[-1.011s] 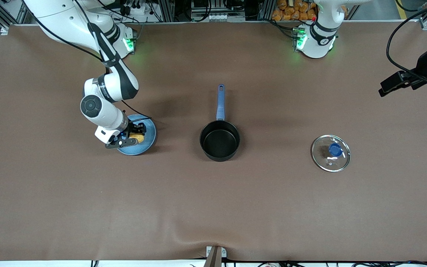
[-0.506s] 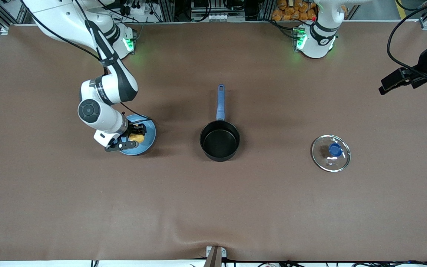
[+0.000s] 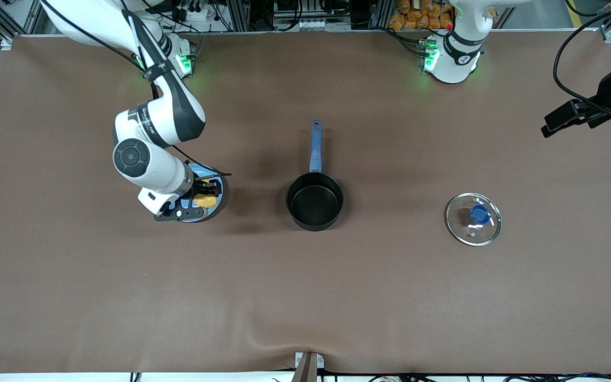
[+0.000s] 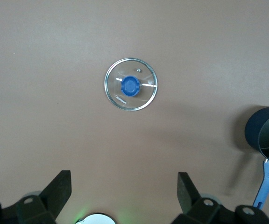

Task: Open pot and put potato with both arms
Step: 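Grasp the yellow potato on the blue plate with the right gripper, then lift the potato and carry it over the saucepan with the right gripper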

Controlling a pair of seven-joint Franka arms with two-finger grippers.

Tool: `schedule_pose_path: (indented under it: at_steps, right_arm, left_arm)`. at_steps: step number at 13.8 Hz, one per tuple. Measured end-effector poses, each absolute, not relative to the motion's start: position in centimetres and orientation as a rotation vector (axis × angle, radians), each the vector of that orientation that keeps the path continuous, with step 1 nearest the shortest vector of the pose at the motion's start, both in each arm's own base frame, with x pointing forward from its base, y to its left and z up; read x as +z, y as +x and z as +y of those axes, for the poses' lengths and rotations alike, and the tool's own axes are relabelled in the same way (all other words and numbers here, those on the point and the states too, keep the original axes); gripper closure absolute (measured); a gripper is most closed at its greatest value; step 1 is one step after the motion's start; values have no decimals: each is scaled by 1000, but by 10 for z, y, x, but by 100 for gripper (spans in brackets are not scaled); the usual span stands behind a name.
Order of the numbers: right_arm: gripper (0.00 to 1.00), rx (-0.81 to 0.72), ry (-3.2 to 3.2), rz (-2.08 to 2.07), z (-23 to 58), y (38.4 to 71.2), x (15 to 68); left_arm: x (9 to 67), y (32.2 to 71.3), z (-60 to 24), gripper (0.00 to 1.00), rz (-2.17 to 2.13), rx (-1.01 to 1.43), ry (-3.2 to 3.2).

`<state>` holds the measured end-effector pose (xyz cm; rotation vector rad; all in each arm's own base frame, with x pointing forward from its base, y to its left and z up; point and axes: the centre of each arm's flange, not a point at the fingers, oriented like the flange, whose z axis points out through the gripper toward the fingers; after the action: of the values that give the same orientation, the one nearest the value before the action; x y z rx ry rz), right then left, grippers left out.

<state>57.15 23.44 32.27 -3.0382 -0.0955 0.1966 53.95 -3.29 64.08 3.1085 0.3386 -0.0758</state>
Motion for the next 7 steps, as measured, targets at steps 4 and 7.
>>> schedule_pose_path:
  at_steps: [4,7]
  right_arm:
    - [33,137,-2981,-24,275,584,376]
    - [33,96,-2964,15,315,585,392]
  left_arm:
    - [640,538,-29,0,321,-94,3111]
    - [640,538,-24,0,334,-103,3110]
